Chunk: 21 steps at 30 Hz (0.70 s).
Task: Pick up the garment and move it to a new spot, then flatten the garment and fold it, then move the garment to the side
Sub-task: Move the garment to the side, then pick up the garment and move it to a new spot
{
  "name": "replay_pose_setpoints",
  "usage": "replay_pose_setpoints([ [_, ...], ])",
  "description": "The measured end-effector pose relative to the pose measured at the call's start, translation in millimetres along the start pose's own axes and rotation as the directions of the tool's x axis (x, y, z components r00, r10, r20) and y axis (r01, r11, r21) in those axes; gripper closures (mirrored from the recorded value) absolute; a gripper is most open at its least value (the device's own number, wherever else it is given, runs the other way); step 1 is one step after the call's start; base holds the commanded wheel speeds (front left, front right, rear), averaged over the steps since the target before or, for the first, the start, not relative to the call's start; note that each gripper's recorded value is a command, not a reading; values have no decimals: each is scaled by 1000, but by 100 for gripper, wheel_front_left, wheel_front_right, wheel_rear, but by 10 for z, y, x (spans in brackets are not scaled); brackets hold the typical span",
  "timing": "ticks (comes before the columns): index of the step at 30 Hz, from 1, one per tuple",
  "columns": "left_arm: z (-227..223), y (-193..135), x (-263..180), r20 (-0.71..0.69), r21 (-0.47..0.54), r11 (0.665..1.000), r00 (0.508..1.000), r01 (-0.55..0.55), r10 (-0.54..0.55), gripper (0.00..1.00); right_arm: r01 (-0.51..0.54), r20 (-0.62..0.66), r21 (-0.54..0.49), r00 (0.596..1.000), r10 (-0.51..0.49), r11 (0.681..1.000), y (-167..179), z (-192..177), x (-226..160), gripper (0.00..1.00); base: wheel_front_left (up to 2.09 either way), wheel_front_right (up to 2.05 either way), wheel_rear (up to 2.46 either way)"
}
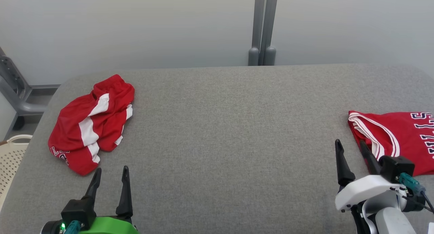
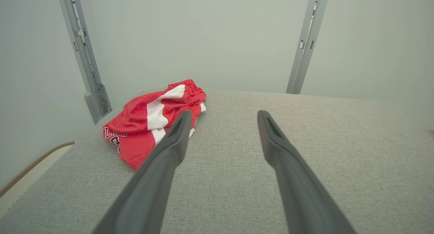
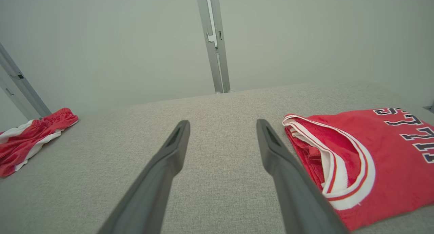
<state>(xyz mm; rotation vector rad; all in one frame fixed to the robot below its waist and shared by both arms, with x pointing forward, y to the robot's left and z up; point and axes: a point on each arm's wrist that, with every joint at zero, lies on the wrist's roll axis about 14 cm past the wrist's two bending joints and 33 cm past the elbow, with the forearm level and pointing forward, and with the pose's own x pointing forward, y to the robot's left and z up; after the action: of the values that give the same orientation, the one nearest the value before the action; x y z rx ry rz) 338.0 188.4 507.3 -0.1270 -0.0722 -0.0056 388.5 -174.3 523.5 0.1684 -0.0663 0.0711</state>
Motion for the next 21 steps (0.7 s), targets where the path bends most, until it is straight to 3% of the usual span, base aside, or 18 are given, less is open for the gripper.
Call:
replay_pose_setpoints([
  [21, -141, -23, -76, -47, 25, 999, 998, 31, -30, 0, -23, -45, 43, 999, 25, 999, 96, -190, -132, 0, 0, 0, 0],
])
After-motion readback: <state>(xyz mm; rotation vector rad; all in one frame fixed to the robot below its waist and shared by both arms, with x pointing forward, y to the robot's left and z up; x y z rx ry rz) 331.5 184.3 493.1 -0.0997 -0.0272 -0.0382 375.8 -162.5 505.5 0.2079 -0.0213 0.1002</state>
